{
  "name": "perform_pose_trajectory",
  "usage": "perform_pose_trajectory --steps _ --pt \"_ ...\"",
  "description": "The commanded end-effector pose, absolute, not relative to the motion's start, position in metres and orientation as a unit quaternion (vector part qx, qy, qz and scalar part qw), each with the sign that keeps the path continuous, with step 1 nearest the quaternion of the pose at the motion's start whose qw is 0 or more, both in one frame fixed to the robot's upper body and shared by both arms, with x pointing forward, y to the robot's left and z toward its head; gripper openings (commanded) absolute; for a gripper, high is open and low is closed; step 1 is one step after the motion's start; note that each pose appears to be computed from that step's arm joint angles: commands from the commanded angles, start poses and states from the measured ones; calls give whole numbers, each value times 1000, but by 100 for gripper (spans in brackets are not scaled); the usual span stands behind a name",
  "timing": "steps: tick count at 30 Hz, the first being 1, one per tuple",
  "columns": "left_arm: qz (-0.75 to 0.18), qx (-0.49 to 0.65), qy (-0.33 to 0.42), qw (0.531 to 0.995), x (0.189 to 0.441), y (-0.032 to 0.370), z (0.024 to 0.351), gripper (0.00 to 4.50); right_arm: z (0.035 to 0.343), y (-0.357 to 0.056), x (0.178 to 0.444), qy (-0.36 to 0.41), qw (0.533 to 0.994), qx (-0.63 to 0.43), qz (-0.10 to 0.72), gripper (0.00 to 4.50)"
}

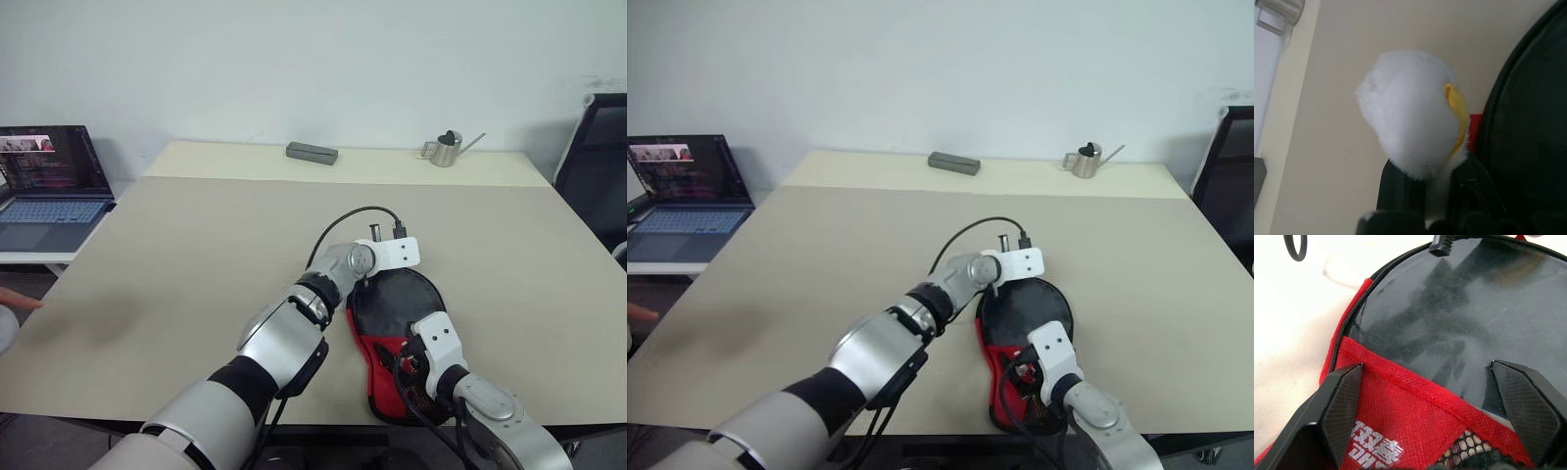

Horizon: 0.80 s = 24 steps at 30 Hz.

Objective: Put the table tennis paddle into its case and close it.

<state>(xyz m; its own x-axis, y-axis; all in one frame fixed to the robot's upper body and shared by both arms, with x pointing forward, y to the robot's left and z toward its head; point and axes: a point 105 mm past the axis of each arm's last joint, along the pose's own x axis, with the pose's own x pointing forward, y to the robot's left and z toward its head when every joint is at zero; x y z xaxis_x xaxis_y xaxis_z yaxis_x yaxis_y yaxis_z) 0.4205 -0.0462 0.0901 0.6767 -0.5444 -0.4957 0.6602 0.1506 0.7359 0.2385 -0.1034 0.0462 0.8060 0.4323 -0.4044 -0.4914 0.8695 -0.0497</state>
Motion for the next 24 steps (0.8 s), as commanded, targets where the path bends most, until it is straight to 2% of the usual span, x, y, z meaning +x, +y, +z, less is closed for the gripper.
perform_pose_trajectory --steps 1,9,10,20,24 --pt "-404 508 37 760 421 -55 103 142 1 -110 220 299 921 -69 240 450" --pt "-453 467 22 759 410 -71 108 431 2 -108 231 293 920 -74 249 450" --pt "-460 455 18 762 409 -73 112 448 2 -107 232 292 920 -74 250 450" --pt "-459 382 -11 802 428 -50 160 448 4 -107 249 284 920 -78 259 450" --pt "-453 350 -22 820 440 -15 184 448 5 -105 257 278 920 -80 264 450"
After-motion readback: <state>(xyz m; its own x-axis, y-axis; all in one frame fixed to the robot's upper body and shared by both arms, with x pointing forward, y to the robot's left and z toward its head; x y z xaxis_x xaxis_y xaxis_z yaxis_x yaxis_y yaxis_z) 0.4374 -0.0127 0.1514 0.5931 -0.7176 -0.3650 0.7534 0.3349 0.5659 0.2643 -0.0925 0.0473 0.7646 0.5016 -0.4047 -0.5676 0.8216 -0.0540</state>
